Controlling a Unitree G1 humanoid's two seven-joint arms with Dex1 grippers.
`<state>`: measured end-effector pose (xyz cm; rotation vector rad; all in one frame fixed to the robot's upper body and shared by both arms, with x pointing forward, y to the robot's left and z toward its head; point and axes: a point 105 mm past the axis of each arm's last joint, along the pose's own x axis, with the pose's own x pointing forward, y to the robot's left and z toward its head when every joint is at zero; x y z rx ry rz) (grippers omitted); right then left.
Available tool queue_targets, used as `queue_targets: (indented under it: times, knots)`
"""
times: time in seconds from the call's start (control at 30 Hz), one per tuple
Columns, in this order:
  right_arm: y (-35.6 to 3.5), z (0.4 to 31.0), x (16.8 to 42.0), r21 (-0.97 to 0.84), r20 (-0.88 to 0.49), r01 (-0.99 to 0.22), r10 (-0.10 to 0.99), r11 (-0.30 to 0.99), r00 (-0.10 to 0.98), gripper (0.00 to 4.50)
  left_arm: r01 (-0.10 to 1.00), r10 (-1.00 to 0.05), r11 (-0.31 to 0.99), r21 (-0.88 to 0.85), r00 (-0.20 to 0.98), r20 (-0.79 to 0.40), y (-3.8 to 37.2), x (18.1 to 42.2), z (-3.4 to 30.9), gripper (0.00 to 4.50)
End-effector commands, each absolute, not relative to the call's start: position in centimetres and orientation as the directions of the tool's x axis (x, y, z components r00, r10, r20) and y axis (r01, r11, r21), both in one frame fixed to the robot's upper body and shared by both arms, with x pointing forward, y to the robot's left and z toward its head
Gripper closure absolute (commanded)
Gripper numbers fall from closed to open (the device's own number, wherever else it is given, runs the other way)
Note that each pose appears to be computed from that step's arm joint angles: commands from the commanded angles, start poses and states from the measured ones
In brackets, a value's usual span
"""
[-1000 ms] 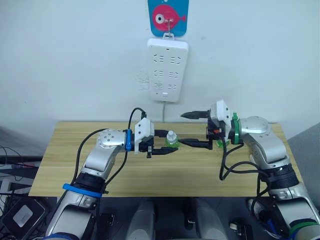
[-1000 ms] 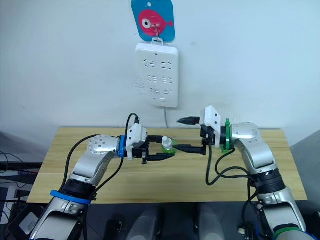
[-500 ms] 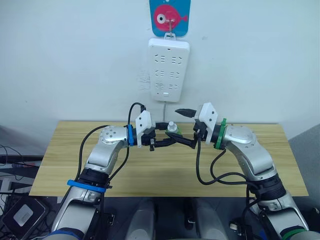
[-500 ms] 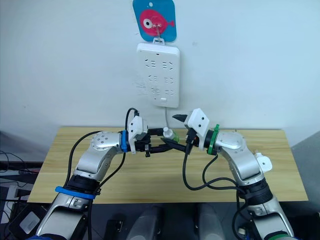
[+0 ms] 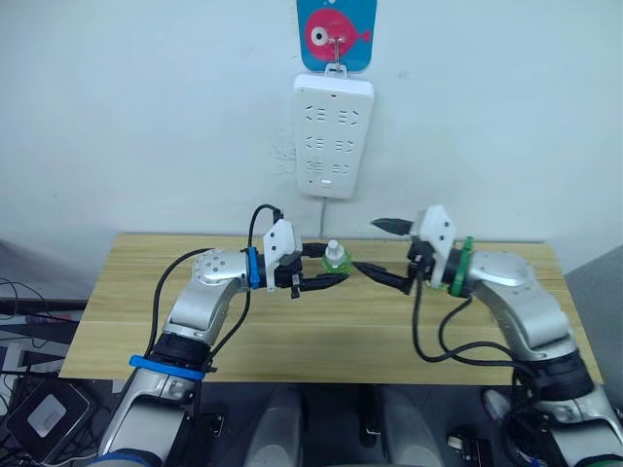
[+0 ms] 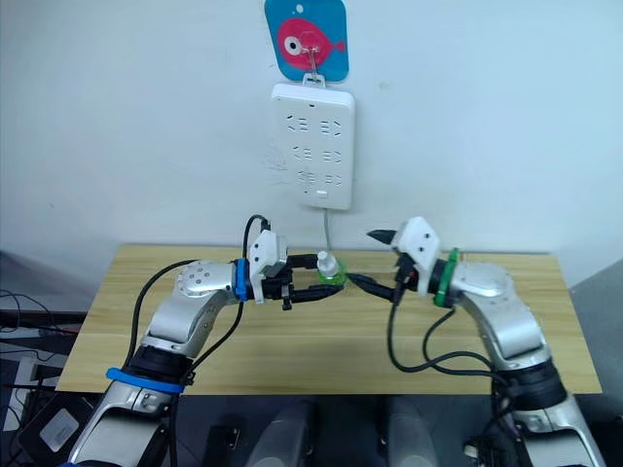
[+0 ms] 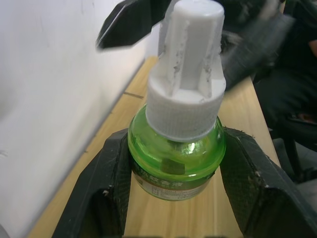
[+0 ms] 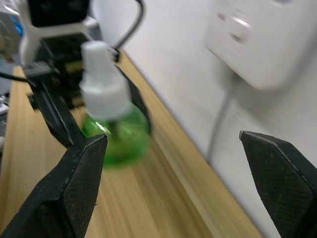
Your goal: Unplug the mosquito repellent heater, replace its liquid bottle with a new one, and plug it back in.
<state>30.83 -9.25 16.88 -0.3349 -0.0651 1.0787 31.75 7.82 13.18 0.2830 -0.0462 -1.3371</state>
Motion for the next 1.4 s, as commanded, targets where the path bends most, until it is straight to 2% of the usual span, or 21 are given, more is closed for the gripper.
queue_targets:
  times: [0.03,0.2,0.37,0.5,0.7,0.9,1.07,1.17,1.23,1.4]
  knots:
    - [-7.5,18.3,28.9,-0.302,-0.056,-0.89,0.925,0.342,0.375,0.05,0.945,-0.97,0.185,0.27,0.219,-0.103,7.4,31.4,14.3,2.27]
    - [-4.7,18.3,29.0,-0.303,-0.019,-0.893,0.934,0.334,0.356,0.05,0.944,-0.972,0.18,0.276,0.214,-0.099,7.1,31.6,14.5,2.27]
    - [-3.1,18.3,30.6,-0.322,0.013,-0.859,0.909,0.398,0.416,0.05,0.945,-0.974,0.172,0.277,0.206,-0.099,6.9,31.4,14.5,2.27]
    - [-3.6,17.9,31.6,-0.342,-0.002,-0.832,0.885,0.437,0.466,0.05,0.947,-0.974,0.169,0.275,0.203,-0.102,7.0,31.3,14.4,2.27]
    - [-6.3,18.2,31.5,-0.361,-0.032,-0.823,0.877,0.437,0.48,0.05,0.946,-0.972,0.177,0.272,0.211,-0.103,7.1,31.4,14.3,2.27]
    - [-7.6,18.8,29.5,-0.302,-0.044,-0.884,0.921,0.358,0.388,0.05,0.944,-0.971,0.182,0.273,0.217,-0.102,7.2,31.7,14.3,2.27]
    - [-6.1,19.0,28.3,-0.183,0.003,-0.932,0.948,0.314,0.318,0.05,0.943,-0.971,0.181,0.278,0.217,-0.104,7.2,31.9,14.4,2.27]
    - [-5.1,19.3,28.6,-0.182,0.02,-0.927,0.943,0.329,0.331,0.66,0.944,-0.972,0.178,0.279,0.213,-0.103,7.1,31.9,14.4,2.27]
    - [-4.6,19.4,28.5,-0.184,0.024,-0.927,0.944,0.326,0.328,1.32,0.944,-0.972,0.176,0.279,0.212,-0.104,7.1,31.8,14.4,2.27]
    - [-3.8,19.2,28.5,-0.185,0.021,-0.928,0.945,0.324,0.326,1.32,0.945,-0.971,0.175,0.278,0.211,-0.108,7.2,31.7,14.3,2.27]
